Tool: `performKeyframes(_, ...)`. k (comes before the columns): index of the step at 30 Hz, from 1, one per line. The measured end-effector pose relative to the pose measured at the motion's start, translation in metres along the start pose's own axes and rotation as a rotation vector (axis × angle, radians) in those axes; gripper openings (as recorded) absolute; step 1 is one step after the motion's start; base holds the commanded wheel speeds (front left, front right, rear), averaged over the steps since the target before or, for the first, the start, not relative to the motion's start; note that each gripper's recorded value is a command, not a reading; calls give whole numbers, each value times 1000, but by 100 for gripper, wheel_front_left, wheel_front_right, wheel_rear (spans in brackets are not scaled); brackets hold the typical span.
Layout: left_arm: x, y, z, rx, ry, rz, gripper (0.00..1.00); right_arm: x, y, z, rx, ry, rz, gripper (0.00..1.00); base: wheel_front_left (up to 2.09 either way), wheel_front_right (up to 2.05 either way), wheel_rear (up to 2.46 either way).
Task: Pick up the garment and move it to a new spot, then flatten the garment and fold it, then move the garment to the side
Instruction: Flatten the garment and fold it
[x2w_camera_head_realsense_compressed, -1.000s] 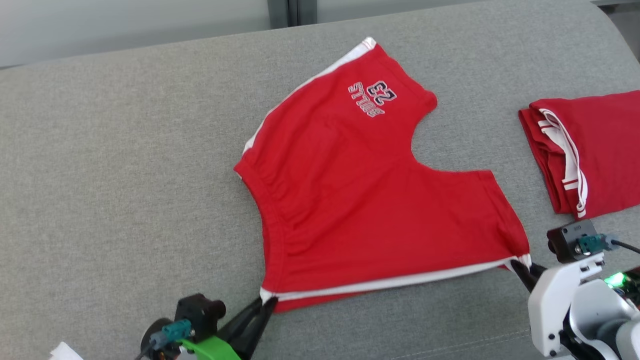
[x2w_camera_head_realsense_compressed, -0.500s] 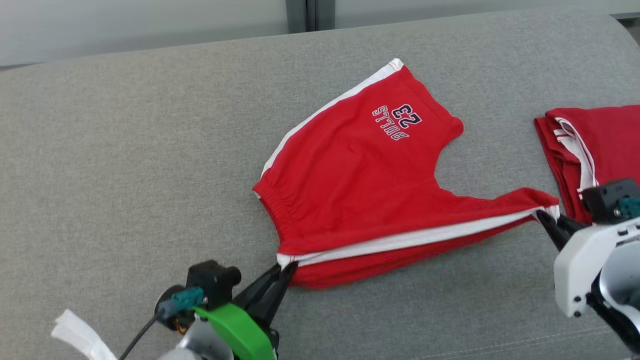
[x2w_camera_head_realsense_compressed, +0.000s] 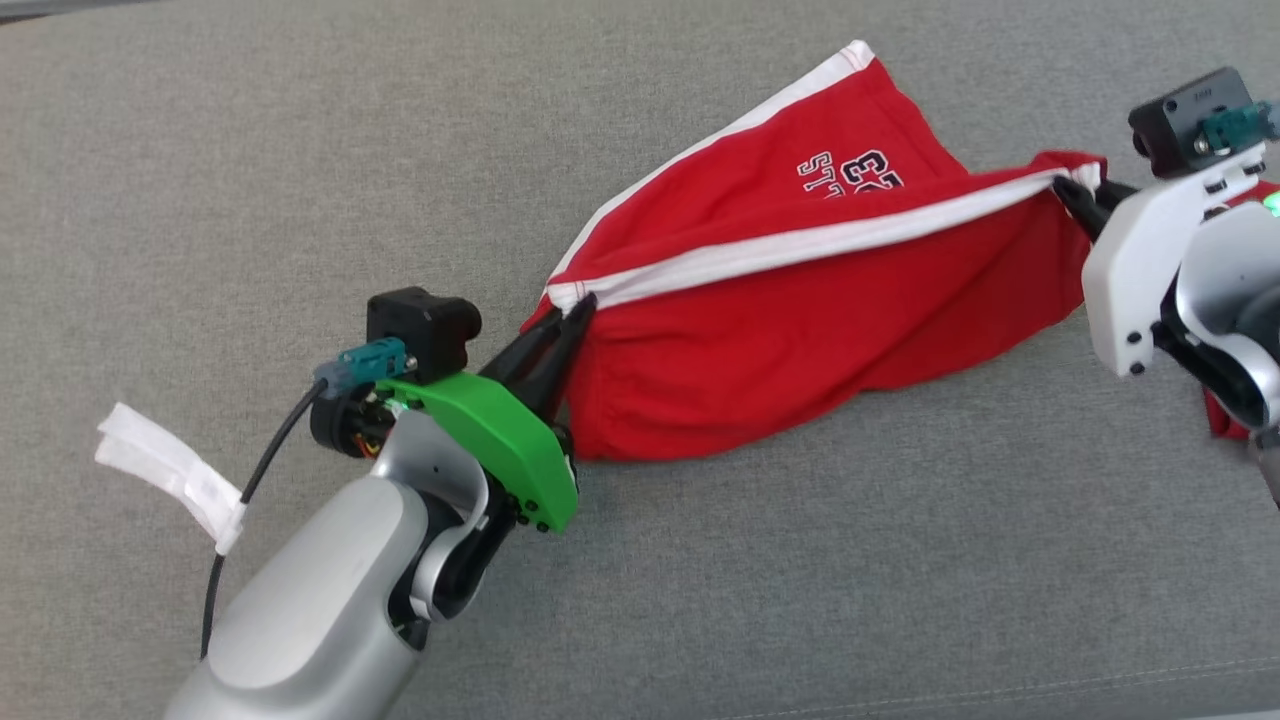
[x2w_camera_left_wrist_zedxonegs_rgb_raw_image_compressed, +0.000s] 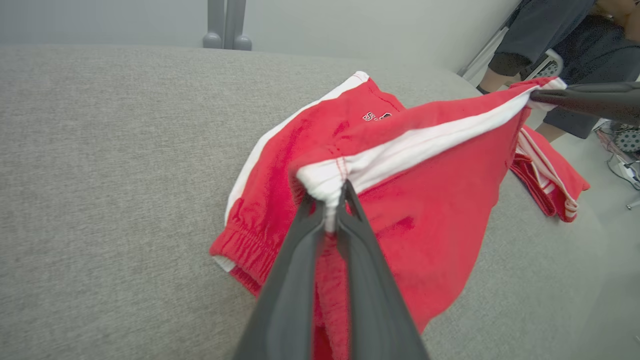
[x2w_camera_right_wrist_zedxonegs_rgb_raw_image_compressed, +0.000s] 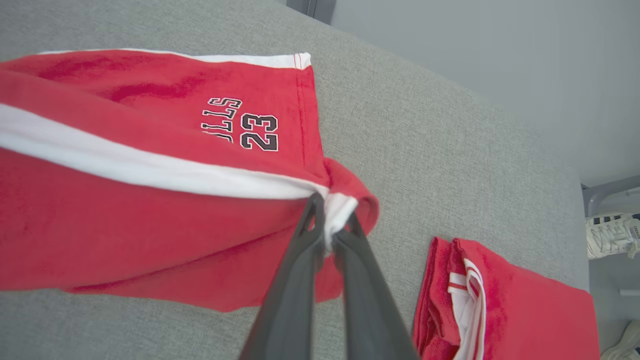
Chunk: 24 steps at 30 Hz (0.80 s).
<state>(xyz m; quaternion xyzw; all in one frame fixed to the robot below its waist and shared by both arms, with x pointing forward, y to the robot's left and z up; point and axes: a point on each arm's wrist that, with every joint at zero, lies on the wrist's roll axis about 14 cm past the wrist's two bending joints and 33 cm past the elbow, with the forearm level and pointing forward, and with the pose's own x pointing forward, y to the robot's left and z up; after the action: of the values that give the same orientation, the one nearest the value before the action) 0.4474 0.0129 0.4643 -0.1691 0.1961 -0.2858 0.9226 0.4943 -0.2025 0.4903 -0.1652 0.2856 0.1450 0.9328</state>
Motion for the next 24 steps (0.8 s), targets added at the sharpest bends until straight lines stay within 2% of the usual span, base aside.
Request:
performKeyframes(5,18,33,3,12,-19,82,0,40,1,22,-27,-34,25,0,0,0,0)
performKeyframes(16,32,68,-2,-40,-64,181,0,104,18,45,-70,-69,84,0,0,0,0)
performKeyframes(17,32,69,-2,-34,-69,187,3,107,19,48,-71,-79,87,73,0,0,0)
performKeyframes(18,33,69,-6,-34,-56,180,18,111,21,49,-64,-82,92,100,0,0,0)
performKeyframes(19,33,68,-12,-37,-35,176,46,115,23,48,-63,-79,98,100,0,0,0)
performKeyframes(20,32,68,-16,-36,-23,174,87,117,26,46,-65,-77,103,100,0,0,0)
performKeyframes(21,32,69,-18,-40,-20,176,100,120,29,46,-62,-77,111,100,0,0,0)
performKeyframes(24,31,68,-17,-40,-32,175,100,122,31,47,-57,-89,118,100,0,0,0)
